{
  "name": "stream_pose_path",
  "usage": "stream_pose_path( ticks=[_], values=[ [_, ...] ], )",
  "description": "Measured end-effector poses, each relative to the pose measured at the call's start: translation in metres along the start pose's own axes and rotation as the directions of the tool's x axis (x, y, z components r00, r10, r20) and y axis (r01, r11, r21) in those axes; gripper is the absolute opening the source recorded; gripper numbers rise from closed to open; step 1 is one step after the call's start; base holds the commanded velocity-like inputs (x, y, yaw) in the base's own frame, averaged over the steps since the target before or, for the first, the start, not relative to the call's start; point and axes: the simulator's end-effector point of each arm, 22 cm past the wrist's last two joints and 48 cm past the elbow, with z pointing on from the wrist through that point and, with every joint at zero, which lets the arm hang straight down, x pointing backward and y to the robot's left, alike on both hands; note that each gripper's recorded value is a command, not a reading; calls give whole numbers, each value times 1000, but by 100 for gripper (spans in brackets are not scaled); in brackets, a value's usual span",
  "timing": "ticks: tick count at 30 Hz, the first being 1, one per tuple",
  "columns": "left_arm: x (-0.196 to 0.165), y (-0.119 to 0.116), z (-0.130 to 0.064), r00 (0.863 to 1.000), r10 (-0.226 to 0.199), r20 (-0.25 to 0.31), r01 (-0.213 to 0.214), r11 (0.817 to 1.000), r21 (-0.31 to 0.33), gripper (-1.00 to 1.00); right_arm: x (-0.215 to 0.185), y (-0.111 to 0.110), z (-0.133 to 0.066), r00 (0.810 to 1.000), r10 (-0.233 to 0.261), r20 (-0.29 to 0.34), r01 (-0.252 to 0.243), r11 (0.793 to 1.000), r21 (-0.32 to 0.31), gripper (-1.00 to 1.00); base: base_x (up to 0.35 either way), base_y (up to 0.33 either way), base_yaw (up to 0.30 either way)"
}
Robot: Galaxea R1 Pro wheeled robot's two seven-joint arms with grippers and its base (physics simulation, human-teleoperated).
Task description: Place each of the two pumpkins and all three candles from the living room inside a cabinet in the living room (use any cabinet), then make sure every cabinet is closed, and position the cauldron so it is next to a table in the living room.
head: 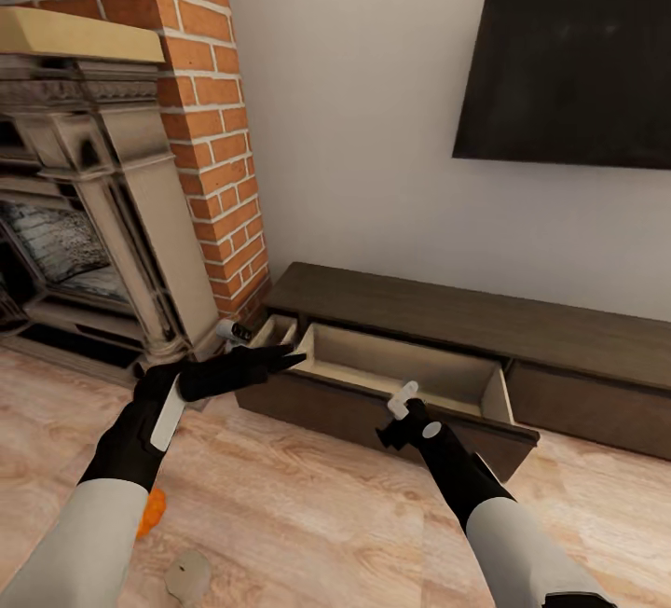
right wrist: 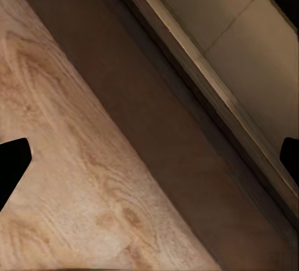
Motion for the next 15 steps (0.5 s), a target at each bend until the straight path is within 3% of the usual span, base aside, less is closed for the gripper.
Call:
stream_pose_path(
  ticks=[15],
  values=[
    [1, 0, 2, 1000, -3, 1, 3, 1000, 4, 100, 5, 5, 1, 1000, 2, -9, -2, 1000, -10, 100, -25, -9, 293]
  ],
)
